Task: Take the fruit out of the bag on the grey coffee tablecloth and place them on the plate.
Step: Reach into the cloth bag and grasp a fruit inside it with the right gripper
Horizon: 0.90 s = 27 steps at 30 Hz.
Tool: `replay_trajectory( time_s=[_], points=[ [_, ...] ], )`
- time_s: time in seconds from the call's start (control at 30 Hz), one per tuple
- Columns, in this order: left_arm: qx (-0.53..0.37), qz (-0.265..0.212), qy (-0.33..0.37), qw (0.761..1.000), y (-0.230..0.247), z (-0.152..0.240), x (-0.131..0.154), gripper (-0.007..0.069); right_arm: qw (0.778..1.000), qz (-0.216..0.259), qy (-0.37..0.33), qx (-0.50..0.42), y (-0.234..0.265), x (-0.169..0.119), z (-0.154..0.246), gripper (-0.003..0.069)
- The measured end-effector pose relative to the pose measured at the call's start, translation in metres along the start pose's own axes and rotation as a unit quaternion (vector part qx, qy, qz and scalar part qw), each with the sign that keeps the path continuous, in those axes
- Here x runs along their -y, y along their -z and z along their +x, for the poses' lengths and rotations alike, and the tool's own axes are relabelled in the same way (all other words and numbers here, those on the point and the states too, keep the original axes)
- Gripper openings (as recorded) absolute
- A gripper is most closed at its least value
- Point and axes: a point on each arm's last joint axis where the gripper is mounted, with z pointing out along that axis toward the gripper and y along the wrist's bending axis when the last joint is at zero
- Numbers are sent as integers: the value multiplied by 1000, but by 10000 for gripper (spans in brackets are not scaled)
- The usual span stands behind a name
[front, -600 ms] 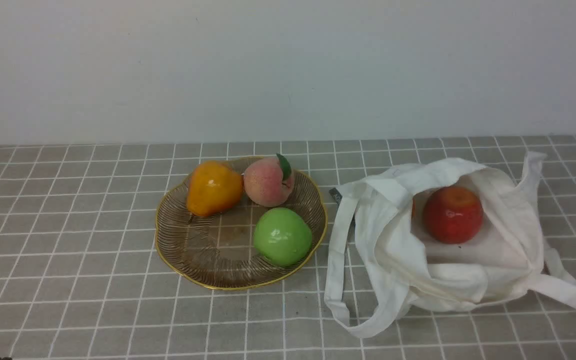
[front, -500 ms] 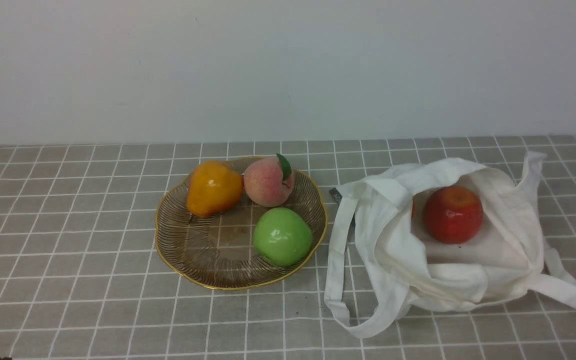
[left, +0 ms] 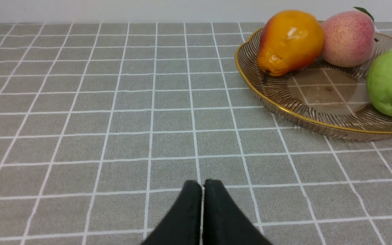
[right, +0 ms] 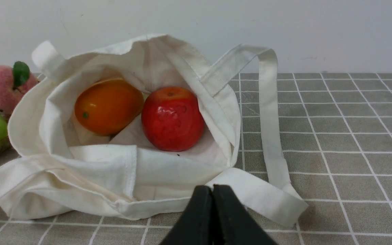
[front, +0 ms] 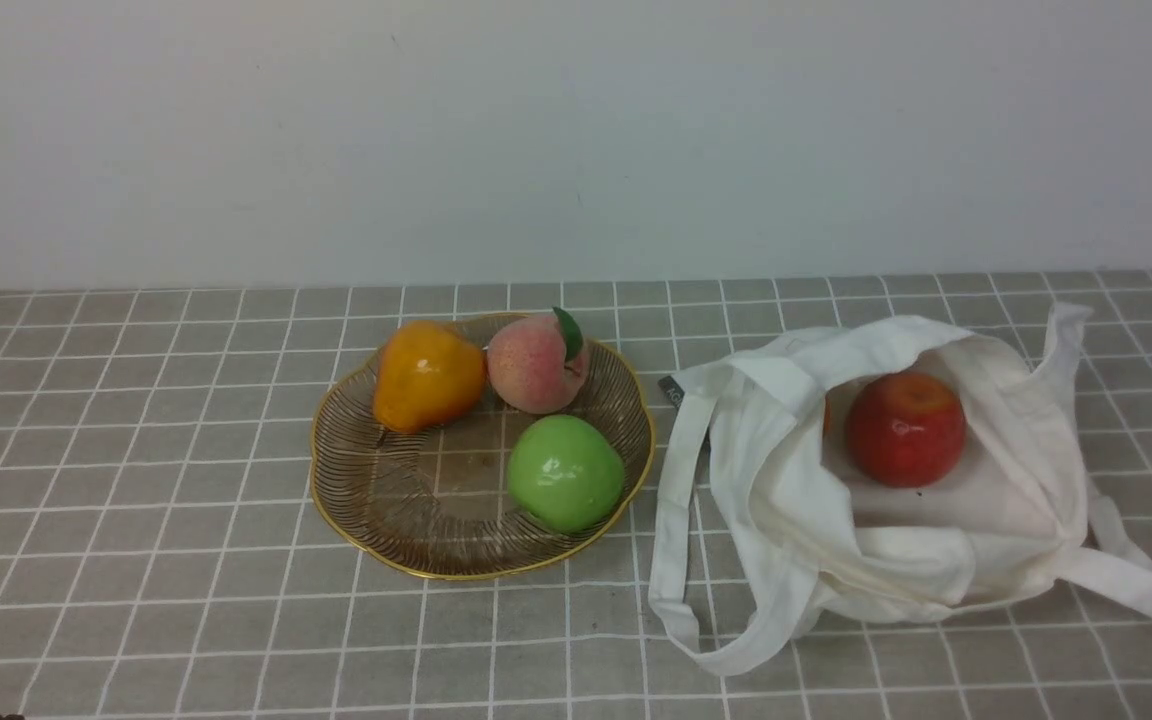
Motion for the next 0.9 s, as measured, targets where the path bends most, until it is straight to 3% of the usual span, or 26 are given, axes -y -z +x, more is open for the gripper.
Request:
replay_trajectory(
  time_s=[0.9],
  points=[
    [0, 0, 0, 1000, 0, 0, 0, -8, 1000, -1, -6, 0, 0, 0, 0, -15]
  ],
)
